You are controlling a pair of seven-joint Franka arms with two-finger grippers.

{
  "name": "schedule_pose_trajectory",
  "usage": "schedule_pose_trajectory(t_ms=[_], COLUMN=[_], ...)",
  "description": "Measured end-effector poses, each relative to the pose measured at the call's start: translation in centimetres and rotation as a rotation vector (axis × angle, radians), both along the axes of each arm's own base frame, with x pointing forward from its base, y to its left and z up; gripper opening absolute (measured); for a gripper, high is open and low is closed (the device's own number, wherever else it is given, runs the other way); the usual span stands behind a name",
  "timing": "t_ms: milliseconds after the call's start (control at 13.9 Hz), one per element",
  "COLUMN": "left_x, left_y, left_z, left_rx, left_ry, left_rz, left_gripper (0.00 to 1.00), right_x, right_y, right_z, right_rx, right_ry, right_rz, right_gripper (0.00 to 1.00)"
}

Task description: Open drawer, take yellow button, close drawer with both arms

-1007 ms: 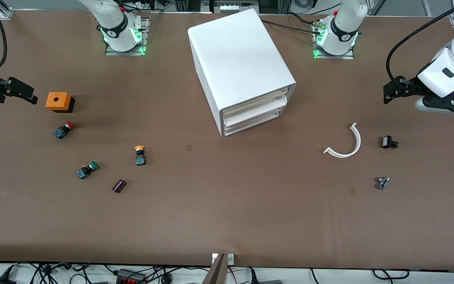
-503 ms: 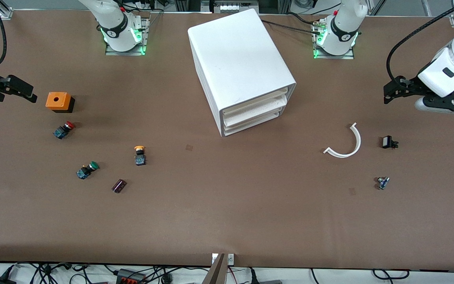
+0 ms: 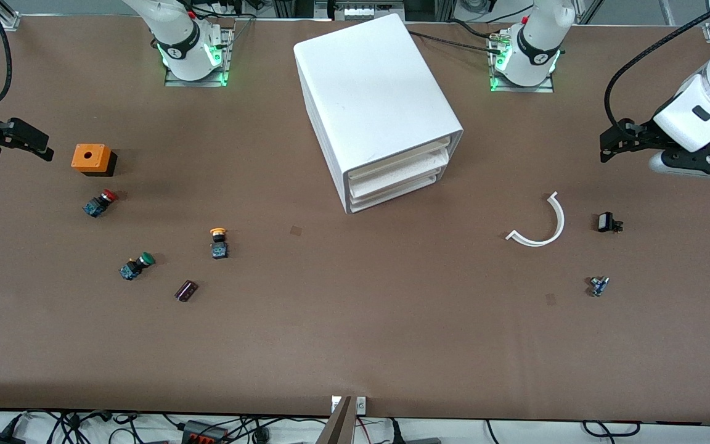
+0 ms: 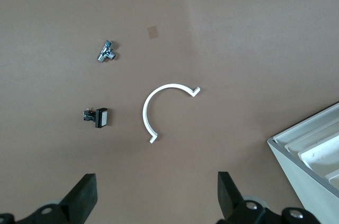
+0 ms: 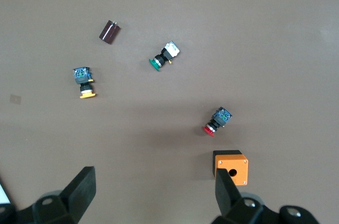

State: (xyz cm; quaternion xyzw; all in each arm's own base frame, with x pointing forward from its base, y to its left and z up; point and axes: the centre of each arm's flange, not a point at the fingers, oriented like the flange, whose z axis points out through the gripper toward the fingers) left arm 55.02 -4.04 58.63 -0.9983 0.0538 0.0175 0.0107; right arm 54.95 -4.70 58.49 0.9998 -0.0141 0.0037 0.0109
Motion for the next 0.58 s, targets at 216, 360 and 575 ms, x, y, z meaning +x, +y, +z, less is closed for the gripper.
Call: schedule_pose_trajectory(t_ms=[216, 360, 575], left_x=[0.0, 0.0, 0.0], left_y=[0.0, 0.0, 0.0], left_z=[0.0, 0.0, 0.0], left_rx=[0.0, 0.0, 0.0], left_ry=[0.0, 0.0, 0.0], left_rz=[0.0, 0.0, 0.0], left_gripper=[1.0, 1.0, 1.0], right_x=[0.16, 0.19, 0.19], right_y=[0.01, 0.01, 0.01], right_z=[0.13, 0.16, 0.16], right_rx=[-0.001, -0.001, -0.001], right_ry=[-0.015, -0.017, -0.018], right_rz=[0.001, 0.001, 0.001], right_gripper=[1.0, 1.0, 1.0])
